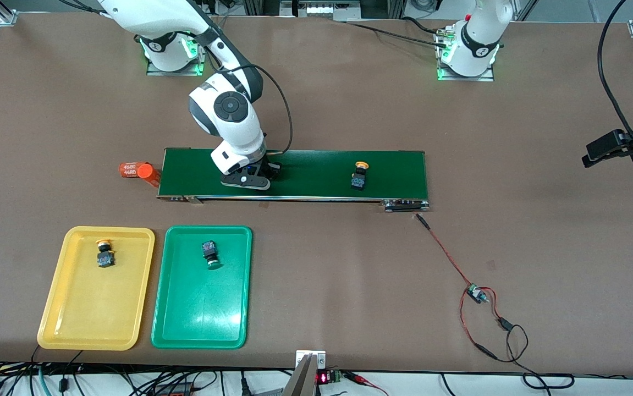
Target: Sort buttons by color to trays
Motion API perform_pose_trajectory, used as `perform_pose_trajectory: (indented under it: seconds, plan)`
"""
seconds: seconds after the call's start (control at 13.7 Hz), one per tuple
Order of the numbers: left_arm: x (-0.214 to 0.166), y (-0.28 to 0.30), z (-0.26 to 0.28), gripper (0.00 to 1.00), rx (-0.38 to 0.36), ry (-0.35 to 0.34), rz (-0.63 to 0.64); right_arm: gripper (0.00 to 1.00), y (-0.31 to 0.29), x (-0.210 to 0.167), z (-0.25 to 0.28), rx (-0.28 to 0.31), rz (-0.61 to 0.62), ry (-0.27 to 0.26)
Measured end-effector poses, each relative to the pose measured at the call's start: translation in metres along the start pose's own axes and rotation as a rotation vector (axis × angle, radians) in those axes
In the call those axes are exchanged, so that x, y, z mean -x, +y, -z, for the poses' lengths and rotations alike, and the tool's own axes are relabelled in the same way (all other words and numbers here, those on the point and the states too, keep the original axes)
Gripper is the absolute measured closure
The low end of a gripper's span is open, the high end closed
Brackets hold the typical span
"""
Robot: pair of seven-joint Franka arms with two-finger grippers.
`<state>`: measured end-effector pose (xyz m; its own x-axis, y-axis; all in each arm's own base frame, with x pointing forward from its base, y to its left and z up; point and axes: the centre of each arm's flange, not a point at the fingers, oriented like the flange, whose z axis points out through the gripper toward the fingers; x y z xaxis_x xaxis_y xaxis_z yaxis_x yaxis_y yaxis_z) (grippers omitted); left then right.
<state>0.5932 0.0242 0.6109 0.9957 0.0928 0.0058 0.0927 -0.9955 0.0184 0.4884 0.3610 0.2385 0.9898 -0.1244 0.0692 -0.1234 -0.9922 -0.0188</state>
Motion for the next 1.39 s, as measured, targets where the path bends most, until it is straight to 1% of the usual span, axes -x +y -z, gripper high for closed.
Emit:
perform_pose_trajectory:
  seconds: [0.15,0.29,0.36,0.51,0.66,0.73,0.8,0.95,1.09,1.24,1.39]
  plan:
    - [0.001,0.009,0.002,0.00,-0.004,0.004,-0.012,0.59,0.000,-0.010,0.007,-0.006,-0.011,0.015]
    - [0.001,0.007,0.002,0.00,-0.012,0.005,-0.005,0.59,0.000,-0.025,0.025,0.012,-0.027,0.024]
    - [0.001,0.006,0.002,0.00,-0.014,0.006,-0.002,0.59,0.000,-0.033,0.041,0.027,-0.035,0.029]
    - [0.005,0.003,0.004,0.00,-0.014,0.004,0.002,0.59,0.003,-0.054,0.077,0.034,-0.053,0.057]
    - [0.010,0.003,0.005,0.00,-0.014,-0.001,0.003,0.59,0.028,-0.088,0.105,0.030,-0.017,0.093]
    - [0.011,0.003,0.006,0.00,-0.014,0.000,0.002,0.59,0.053,-0.112,0.112,0.033,0.027,0.105]
    - [0.012,0.004,0.006,0.00,-0.014,0.000,0.001,0.59,0.086,-0.137,0.114,0.034,0.075,0.105]
    - [0.013,0.005,0.006,0.00,-0.013,0.009,-0.001,0.59,0.144,-0.180,0.111,-0.014,0.153,0.077]
    - [0.013,0.005,0.004,0.00,-0.011,0.026,-0.002,0.59,0.183,-0.210,0.099,-0.052,0.233,0.046]
    - [0.019,0.004,0.000,0.00,-0.010,0.023,-0.002,0.59,0.197,-0.229,0.077,-0.087,0.304,0.031]
    - [0.026,0.003,0.000,0.00,-0.010,0.021,-0.001,0.59,0.194,-0.244,0.048,-0.113,0.345,0.039]
